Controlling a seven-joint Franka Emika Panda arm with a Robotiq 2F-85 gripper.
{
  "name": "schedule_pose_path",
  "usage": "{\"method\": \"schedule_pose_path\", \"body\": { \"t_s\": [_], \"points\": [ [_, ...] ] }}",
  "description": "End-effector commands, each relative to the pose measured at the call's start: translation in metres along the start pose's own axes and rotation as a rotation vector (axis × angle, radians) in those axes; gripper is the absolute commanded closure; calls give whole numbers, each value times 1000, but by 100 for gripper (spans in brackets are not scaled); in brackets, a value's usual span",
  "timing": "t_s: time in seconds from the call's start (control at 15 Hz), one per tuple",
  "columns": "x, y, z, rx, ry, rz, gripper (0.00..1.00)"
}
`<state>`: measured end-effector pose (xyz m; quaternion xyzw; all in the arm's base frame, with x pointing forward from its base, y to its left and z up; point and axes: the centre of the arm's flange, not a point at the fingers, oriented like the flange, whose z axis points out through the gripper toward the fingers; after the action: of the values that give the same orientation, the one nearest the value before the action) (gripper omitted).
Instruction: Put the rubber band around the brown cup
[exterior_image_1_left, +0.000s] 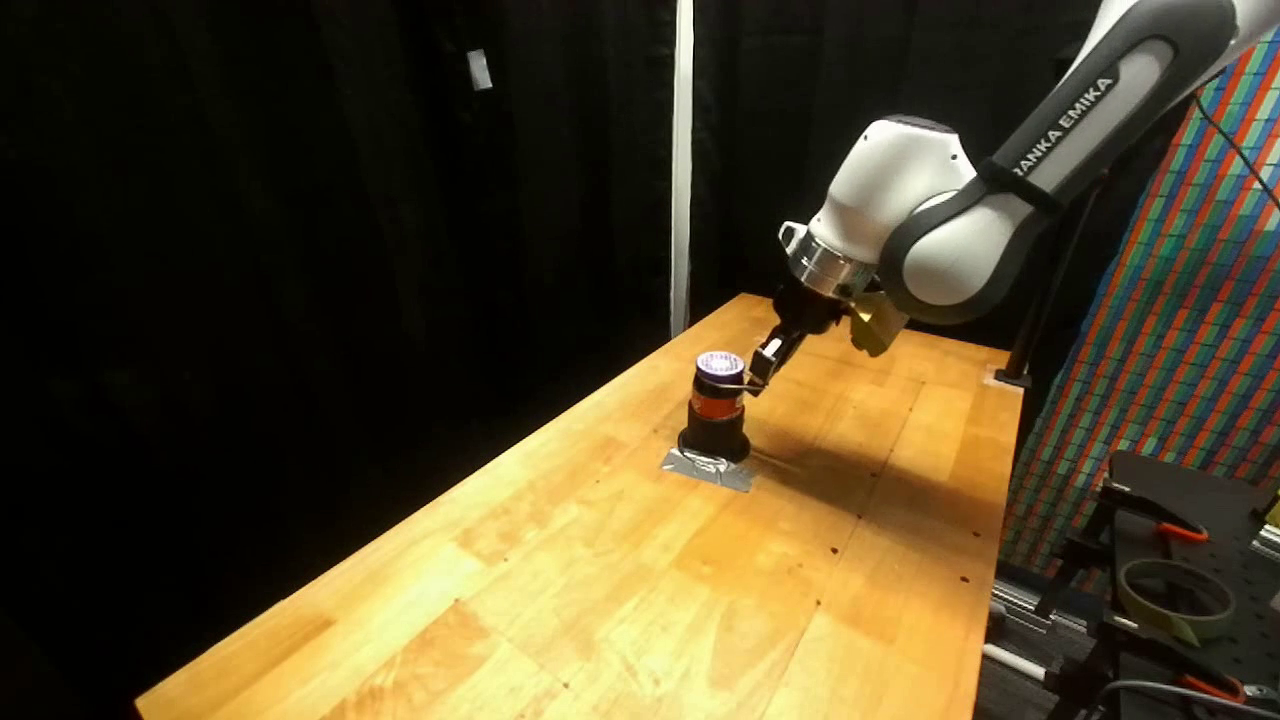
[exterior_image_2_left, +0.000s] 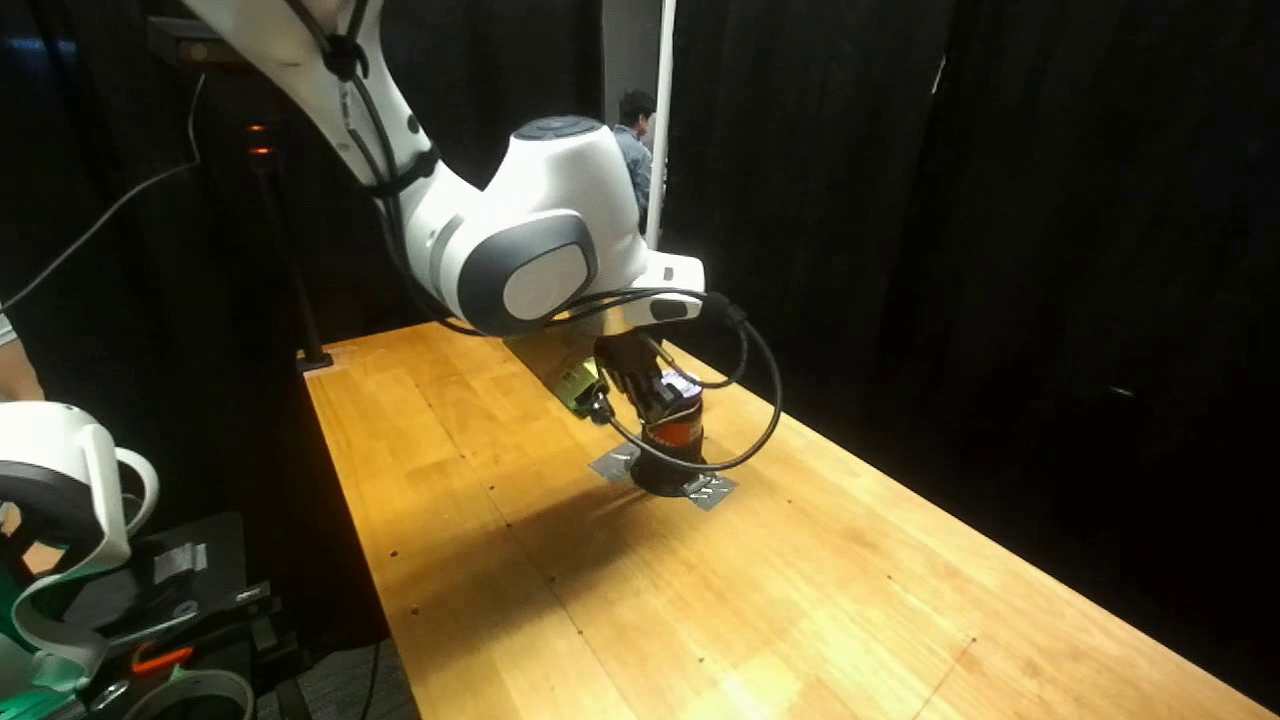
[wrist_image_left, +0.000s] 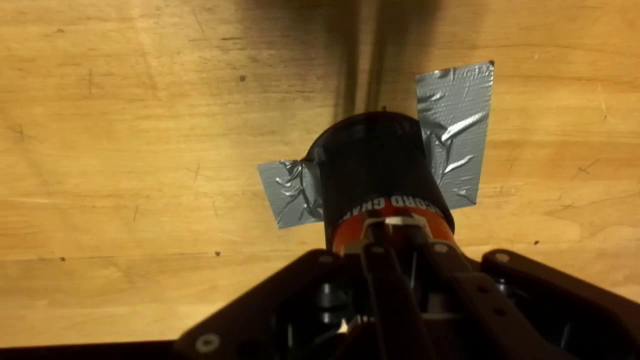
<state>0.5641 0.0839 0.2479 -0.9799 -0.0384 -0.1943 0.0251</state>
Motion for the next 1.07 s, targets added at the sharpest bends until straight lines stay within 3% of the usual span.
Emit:
{"method": "schedule_pose_path", "body": {
  "t_s": [0.0, 0.27, 0.67, 1.0],
  "points": [
    [-37, -4, -16, -58, 177, 33, 100],
    [-55, 7, -17, -87, 306, 59, 100],
    [-78, -14, -19, -45, 379, 63, 100],
    [-85, -23, -20, -51, 494, 81, 100]
  ]
}}
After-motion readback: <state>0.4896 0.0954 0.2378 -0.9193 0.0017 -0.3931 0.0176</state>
